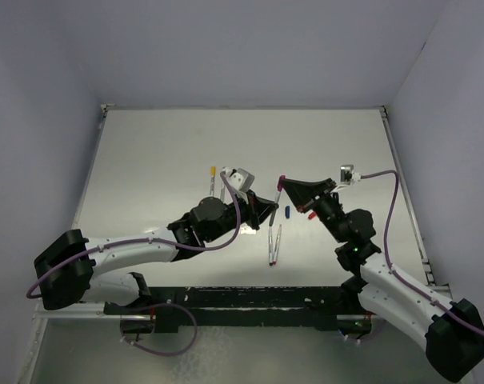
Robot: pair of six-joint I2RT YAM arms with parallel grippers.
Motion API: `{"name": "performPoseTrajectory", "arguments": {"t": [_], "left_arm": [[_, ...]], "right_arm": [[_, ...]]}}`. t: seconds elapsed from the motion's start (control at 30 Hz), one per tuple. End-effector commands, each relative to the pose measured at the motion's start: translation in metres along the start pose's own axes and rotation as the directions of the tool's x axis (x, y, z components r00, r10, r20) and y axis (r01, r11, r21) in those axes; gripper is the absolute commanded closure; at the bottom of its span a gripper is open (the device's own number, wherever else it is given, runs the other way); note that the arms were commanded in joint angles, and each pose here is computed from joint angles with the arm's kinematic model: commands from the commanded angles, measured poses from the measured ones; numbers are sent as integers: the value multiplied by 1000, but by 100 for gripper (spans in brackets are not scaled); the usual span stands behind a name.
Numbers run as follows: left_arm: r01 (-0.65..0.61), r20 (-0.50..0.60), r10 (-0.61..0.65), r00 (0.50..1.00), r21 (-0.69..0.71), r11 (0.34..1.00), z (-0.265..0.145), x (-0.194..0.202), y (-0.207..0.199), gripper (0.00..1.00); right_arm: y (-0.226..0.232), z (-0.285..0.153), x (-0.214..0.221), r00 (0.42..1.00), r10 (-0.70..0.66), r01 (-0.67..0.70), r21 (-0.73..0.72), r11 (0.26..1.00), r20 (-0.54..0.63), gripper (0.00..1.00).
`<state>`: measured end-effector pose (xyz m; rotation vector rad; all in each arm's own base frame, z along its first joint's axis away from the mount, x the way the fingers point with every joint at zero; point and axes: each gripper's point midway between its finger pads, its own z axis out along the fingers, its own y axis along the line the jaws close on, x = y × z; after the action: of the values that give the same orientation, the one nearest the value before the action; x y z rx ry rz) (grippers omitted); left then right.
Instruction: Insert the pens into the pen caps
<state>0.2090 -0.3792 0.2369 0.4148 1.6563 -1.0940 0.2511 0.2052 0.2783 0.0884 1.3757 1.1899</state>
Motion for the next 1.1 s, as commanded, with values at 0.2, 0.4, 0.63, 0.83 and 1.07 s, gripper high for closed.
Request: {"name": "performPoseTrajectory", "arguments": {"t": [0.2, 0.4, 0.63, 0.83, 1.07], "left_arm": [[-18, 182, 11, 983, 37, 999, 9, -59, -8, 100], [-16, 291, -2, 957, 56, 998, 4, -84, -5, 100], [-22, 376, -12, 927, 86, 996, 5, -115, -2, 100], [-43, 412, 0, 911, 94, 995, 8, -135, -2, 100], [-53, 396, 23, 918, 66, 996, 5, -135, 4, 100]], "right_arm": [[-17, -17, 56, 970, 10, -3, 28, 1000, -245, 100], [-22, -27, 71, 952, 12, -2, 34, 999, -304, 100], [-28, -34, 93, 923, -5, 30, 59, 998, -385, 100], [-33, -42, 118, 891, -14, 65, 95, 993, -454, 100], [-38, -39, 112, 910, -10, 72, 135, 988, -414, 100]]}}
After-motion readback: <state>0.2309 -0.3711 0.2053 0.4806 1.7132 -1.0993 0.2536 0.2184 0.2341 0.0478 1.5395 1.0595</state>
